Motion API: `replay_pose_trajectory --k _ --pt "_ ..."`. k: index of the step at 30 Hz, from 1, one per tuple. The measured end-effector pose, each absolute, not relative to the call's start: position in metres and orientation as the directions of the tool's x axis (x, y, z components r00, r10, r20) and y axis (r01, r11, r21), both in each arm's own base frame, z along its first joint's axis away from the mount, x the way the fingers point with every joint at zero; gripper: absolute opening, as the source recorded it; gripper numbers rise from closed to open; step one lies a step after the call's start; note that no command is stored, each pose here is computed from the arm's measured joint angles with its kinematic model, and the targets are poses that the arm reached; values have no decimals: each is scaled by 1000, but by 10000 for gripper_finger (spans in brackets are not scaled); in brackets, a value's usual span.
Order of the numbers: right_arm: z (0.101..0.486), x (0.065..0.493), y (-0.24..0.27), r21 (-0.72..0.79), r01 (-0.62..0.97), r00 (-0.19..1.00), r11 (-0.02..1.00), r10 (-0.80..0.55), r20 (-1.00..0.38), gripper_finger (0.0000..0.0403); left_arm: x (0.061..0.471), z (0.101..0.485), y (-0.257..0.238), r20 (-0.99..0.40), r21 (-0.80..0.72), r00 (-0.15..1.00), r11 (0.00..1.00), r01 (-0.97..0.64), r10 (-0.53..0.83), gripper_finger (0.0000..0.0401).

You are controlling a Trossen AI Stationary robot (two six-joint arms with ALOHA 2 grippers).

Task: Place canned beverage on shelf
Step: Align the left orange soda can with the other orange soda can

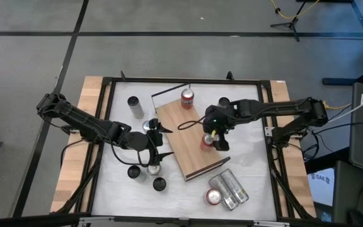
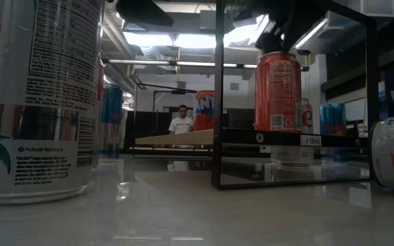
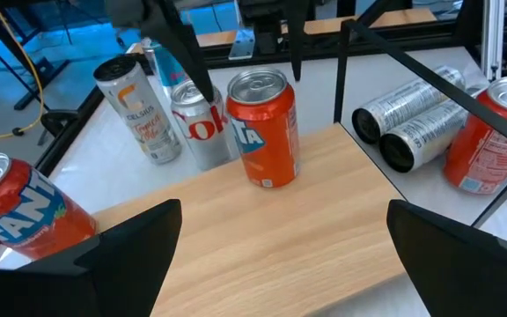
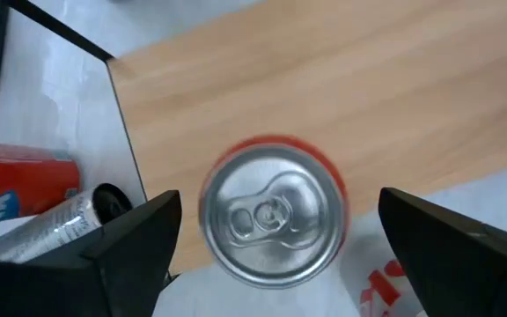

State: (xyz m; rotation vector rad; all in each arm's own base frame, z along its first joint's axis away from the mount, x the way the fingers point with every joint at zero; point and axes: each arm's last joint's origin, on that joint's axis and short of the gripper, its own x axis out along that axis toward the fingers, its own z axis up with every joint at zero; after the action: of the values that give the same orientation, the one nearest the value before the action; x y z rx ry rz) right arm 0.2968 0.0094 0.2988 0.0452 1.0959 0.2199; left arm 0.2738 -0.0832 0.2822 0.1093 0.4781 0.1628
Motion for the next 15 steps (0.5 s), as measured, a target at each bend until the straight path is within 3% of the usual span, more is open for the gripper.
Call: replay_pose_trajectory --k 8,15 --pt "330 300 9 72 -255 512 964 198 -836 379 274 282 -83 -449 142 875 981 -129 180 396" --pt "333 300 9 -48 -432 509 901 199 -837 379 274 282 -83 -448 142 876 981 -129 180 396"
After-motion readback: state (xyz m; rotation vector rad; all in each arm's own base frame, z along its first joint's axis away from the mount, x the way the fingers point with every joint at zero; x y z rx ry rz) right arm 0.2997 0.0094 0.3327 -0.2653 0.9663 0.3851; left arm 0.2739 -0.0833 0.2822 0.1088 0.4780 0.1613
